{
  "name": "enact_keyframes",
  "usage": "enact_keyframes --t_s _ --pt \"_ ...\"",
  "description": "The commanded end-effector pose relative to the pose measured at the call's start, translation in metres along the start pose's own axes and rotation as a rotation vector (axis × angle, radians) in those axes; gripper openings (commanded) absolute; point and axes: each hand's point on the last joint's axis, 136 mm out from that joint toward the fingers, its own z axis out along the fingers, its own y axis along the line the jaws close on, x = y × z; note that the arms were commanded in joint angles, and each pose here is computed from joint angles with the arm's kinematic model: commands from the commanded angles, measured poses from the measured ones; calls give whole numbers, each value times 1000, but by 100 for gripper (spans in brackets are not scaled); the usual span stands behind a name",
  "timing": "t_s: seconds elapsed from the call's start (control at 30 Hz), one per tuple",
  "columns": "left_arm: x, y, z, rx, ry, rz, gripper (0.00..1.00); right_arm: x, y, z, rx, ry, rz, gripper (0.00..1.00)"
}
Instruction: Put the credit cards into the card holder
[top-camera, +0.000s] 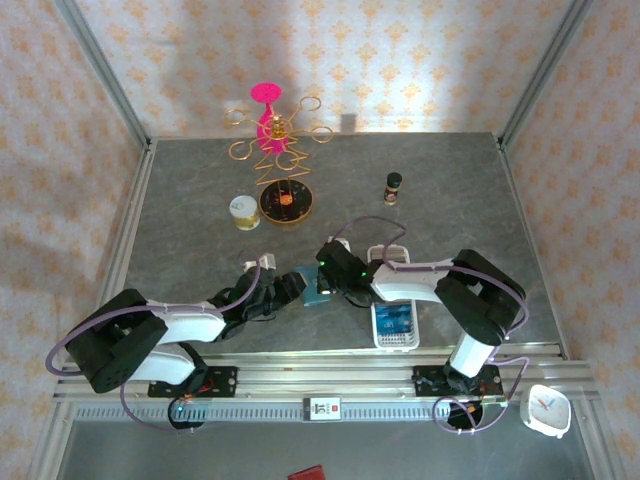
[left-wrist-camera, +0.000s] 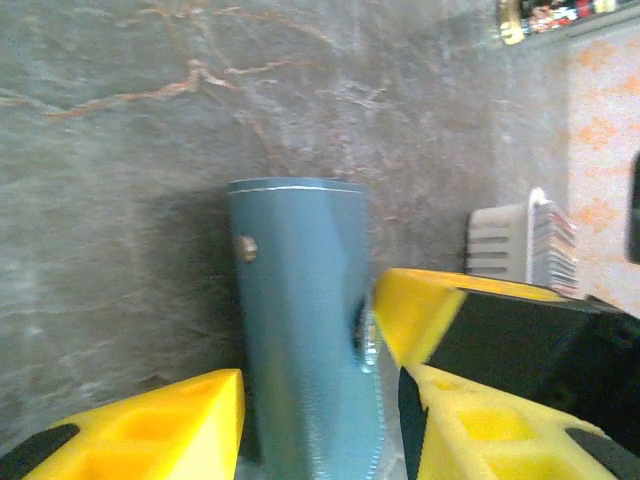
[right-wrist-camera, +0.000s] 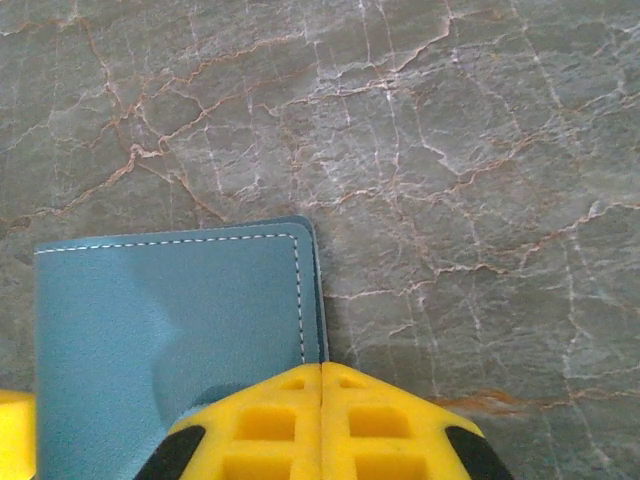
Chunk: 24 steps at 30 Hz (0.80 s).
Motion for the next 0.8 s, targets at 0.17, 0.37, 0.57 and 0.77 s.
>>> enact_keyframes --t_s 0.17,0.37,0.57,0.77 --pt "3 1 6 -26 17 29 41 16 -15 -3 52 47 9 0" --pt "4 -16 12 39 31 38 37 15 -10 -6 22 41 22 0" --pt "9 -33 22 86 82 62 29 7 -3 -13 -5 14 38 0" --pt "1 -44 14 107 50 101 15 -3 -5 -26 2 -27 63 0"
